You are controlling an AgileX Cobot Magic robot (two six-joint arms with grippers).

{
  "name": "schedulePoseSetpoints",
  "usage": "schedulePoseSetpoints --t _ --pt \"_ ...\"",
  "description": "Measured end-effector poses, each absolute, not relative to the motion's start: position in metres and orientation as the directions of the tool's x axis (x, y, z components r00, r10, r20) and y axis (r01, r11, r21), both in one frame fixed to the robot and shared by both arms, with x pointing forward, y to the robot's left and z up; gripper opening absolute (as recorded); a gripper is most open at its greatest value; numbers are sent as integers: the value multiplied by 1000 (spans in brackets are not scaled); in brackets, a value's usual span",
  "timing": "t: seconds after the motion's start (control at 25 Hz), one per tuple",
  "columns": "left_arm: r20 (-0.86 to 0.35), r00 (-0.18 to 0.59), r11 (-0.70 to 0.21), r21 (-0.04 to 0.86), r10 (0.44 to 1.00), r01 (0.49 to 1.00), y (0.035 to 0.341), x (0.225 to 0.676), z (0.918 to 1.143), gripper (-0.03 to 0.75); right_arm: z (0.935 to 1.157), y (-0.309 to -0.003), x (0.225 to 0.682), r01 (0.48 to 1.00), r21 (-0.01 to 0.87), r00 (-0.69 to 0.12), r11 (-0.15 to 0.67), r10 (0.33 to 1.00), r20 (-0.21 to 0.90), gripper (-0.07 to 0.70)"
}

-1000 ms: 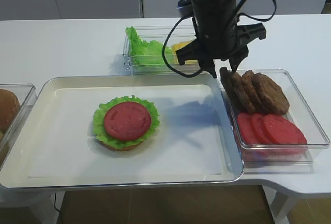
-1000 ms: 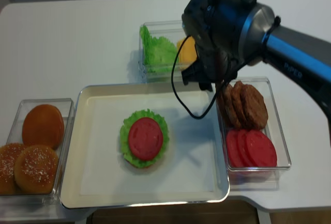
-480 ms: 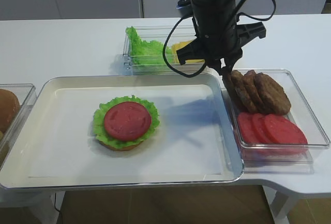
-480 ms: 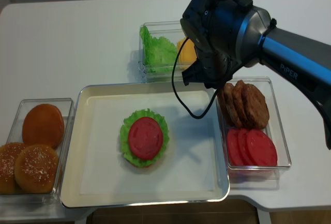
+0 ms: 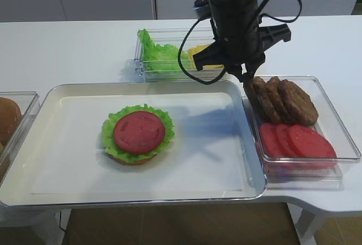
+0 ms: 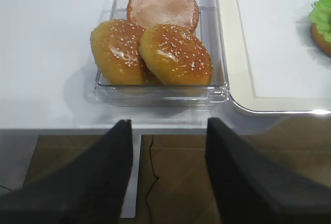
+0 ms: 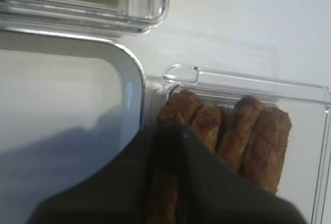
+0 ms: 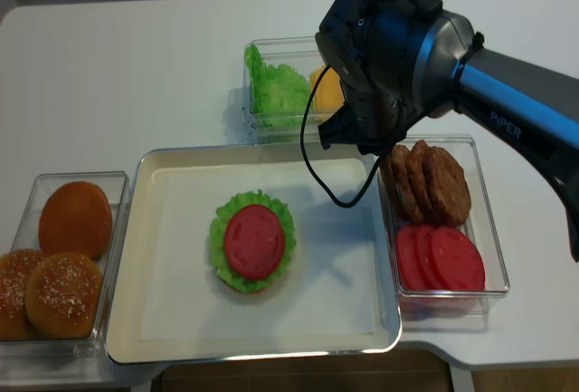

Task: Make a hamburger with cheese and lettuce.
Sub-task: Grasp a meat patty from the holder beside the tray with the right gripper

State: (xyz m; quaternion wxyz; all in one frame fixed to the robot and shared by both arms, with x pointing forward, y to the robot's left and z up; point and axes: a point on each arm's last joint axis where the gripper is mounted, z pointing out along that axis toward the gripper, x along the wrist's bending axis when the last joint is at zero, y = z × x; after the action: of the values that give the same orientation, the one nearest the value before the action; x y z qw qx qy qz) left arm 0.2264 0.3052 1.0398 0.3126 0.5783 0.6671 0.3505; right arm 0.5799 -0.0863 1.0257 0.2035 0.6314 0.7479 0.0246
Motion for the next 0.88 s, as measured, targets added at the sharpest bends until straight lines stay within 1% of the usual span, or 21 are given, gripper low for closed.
schedulePoseSetpoints --t 0.52,0.88 --pt "-12 -136 85 829 991 552 305 226 1040 344 1040 -89 575 930 318 -107 184 964 -244 89" --pt "-12 -136 85 829 991 552 305 226 1040 344 1066 -94 566 913 372 -95 168 974 -206 87"
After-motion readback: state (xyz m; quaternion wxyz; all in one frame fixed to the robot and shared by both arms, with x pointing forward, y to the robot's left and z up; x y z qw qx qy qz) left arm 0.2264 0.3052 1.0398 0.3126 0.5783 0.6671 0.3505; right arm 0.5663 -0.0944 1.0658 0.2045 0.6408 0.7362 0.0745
